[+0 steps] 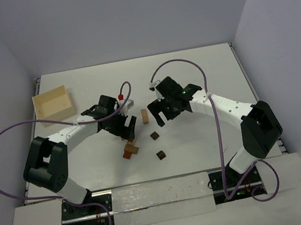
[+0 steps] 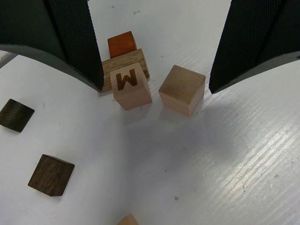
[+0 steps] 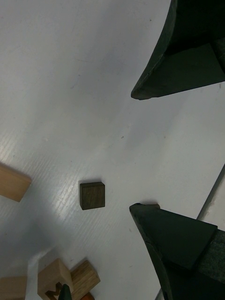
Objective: Build the wood block tower
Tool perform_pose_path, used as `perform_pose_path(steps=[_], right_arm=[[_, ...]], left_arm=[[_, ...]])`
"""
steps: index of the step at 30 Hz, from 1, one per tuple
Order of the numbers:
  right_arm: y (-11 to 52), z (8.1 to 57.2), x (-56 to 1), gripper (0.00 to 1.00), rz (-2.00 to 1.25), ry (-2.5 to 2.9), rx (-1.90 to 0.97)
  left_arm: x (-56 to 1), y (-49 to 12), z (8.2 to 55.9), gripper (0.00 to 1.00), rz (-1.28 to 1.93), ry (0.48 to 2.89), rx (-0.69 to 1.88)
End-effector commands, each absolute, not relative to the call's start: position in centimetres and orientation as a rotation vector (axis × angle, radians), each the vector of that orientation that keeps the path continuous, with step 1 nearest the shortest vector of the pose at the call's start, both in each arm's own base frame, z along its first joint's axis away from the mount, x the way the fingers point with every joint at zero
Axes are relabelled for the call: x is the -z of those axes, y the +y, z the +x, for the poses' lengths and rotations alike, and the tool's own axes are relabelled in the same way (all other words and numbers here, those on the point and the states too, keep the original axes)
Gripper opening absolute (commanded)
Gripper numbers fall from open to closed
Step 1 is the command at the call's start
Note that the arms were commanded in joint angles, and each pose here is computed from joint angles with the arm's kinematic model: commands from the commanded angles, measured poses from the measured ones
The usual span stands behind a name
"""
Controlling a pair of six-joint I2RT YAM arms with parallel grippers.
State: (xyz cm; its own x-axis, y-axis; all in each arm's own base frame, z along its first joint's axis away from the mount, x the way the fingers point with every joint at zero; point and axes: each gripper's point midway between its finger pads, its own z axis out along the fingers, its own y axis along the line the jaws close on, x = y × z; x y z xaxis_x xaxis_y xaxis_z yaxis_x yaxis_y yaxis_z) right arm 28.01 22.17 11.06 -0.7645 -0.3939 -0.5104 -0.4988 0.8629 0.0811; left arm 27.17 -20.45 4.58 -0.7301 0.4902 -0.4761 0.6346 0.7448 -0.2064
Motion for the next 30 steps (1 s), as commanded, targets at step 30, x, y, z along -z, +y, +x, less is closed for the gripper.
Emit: perform_pose_path(steps=[30], right_arm=[[23.0, 29.0, -12.1, 1.00, -0.645, 2.520, -0.315]], left_arm=[[-4.5, -21.2, 25.5, 0.82, 0.905, 2.565, 0.541]])
